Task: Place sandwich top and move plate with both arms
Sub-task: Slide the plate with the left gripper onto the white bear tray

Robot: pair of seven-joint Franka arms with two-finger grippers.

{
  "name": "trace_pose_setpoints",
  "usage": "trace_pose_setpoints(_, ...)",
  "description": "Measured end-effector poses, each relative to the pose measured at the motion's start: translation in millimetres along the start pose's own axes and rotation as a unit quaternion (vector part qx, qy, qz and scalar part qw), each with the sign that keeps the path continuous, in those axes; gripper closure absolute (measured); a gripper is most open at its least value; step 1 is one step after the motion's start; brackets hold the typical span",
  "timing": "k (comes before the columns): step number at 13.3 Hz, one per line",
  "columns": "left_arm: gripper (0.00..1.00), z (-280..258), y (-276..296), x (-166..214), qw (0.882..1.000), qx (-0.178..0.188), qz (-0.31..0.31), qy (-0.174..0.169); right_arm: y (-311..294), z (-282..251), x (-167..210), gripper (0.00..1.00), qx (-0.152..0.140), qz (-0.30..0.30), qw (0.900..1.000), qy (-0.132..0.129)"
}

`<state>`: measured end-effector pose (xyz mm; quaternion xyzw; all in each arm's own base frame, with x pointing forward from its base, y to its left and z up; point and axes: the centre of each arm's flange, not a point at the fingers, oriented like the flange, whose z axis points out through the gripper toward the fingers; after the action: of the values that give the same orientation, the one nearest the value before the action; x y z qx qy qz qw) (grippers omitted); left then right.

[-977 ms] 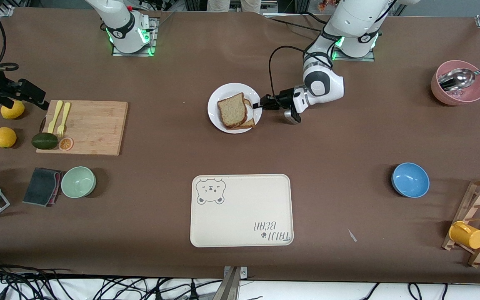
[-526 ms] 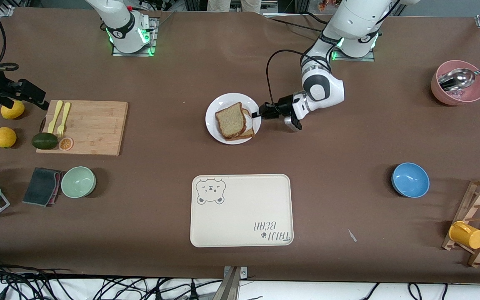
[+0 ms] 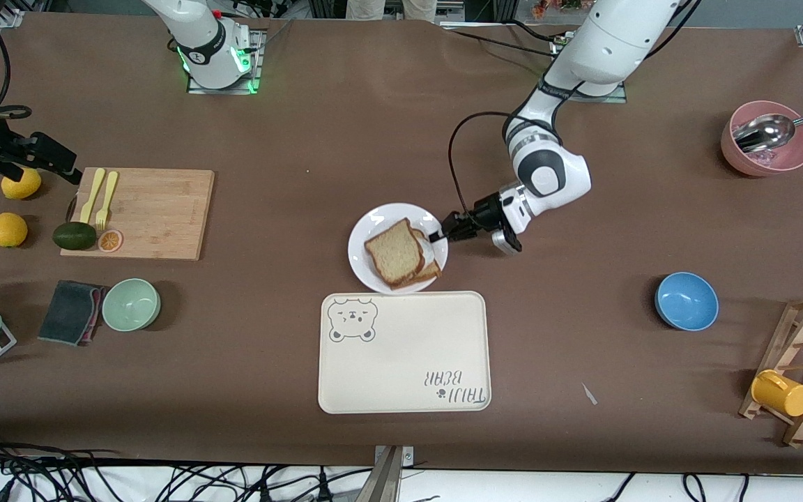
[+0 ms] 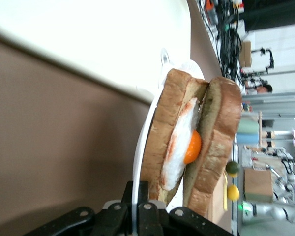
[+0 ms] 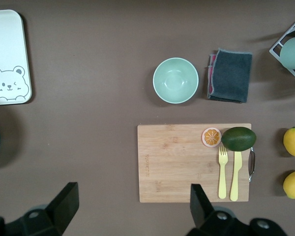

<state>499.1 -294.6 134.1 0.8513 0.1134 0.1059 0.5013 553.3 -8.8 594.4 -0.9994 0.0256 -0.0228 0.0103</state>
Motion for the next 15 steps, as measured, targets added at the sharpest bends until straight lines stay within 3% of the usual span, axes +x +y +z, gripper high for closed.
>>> trace_pose_setpoints(2,0.96,5.8,1.3,32.0,1.000,0.008,-0.013,0.010,0.0,0.1,0.0,0.00,0.000,0.000,1.000,0.000)
trace_pose_setpoints(5,0.96,-1.0,15.6,89.8,0.999,0.030,-0.044,-0.009,0.0,0.1,0.1,0.00,0.000,0.000,1.000,0.000)
trace_pose_setpoints(8,0.96,-14.0,23.7,135.7,0.996,0.046,-0.076,-0.007,0.0,0.2,0.1,0.00,0.000,0.000,1.000,0.000)
trace_pose_setpoints(15,0.96,16.0,10.5,163.8,0.994,0.030,-0.104,0.004,0.1,0.2,0.1,0.00,0.000,0.000,1.000,0.000)
